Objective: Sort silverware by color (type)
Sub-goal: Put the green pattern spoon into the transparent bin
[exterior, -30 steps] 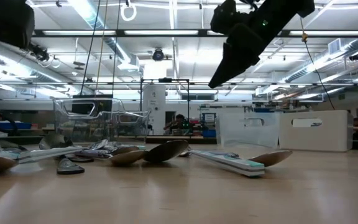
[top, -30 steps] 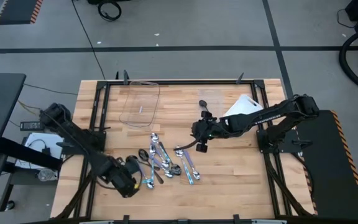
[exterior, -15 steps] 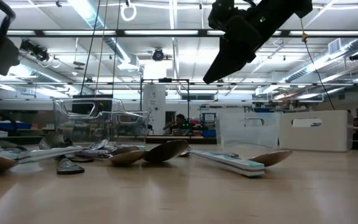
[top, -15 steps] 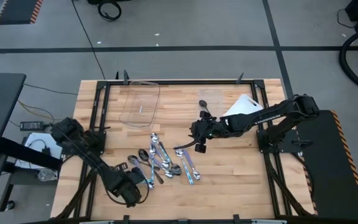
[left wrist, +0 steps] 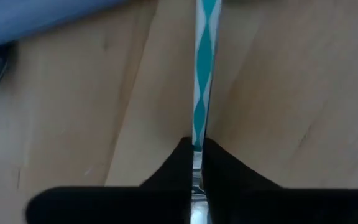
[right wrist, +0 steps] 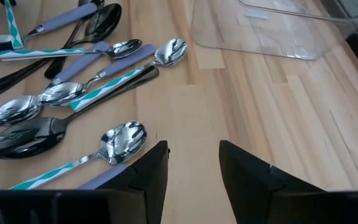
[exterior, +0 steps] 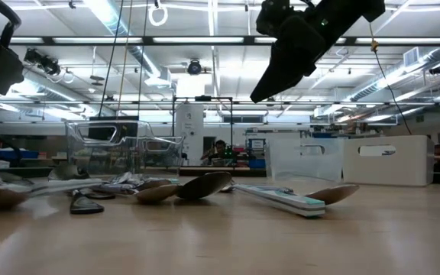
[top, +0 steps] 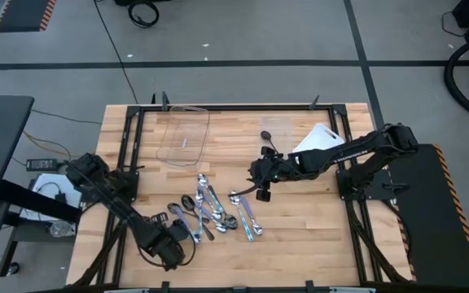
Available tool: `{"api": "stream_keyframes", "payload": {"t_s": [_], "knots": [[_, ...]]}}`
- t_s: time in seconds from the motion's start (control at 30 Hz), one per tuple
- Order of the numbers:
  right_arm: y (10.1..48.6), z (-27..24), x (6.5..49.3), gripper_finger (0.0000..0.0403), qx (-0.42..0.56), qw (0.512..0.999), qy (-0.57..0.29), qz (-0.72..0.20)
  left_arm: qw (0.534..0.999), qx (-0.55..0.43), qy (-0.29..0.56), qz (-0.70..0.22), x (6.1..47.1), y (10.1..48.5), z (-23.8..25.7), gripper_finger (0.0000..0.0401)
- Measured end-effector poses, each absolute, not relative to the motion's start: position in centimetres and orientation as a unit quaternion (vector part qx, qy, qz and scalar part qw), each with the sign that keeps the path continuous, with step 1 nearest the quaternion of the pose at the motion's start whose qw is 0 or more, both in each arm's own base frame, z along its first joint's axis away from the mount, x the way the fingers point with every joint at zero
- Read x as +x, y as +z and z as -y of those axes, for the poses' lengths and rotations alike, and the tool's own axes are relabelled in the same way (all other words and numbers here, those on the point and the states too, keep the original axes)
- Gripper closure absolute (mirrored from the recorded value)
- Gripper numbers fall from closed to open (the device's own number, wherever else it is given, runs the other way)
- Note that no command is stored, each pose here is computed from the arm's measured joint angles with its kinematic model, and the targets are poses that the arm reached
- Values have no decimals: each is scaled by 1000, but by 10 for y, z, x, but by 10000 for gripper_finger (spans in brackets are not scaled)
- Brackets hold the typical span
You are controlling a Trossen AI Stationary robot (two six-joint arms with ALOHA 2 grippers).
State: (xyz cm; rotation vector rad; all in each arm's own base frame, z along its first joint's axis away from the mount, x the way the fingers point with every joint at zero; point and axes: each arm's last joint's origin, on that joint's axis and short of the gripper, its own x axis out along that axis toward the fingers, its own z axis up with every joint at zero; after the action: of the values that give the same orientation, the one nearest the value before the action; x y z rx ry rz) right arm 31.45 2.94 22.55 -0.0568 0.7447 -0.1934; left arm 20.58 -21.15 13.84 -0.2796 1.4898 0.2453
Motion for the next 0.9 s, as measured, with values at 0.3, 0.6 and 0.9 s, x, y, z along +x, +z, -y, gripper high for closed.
{"api": "stream_keyframes", "payload": {"t_s": [0.3, 0.6, 0.9], "knots": [[224, -30, 313, 250, -4, 924, -104, -369, 714, -130, 124, -677, 209, 145, 207, 382], [212, -37, 307, 250, 16, 919, -124, -373, 728, -122, 155, -656, 209, 182, 197, 382], [199, -52, 301, 250, 22, 928, -104, -356, 786, -123, 217, -566, 209, 222, 170, 382]]}}
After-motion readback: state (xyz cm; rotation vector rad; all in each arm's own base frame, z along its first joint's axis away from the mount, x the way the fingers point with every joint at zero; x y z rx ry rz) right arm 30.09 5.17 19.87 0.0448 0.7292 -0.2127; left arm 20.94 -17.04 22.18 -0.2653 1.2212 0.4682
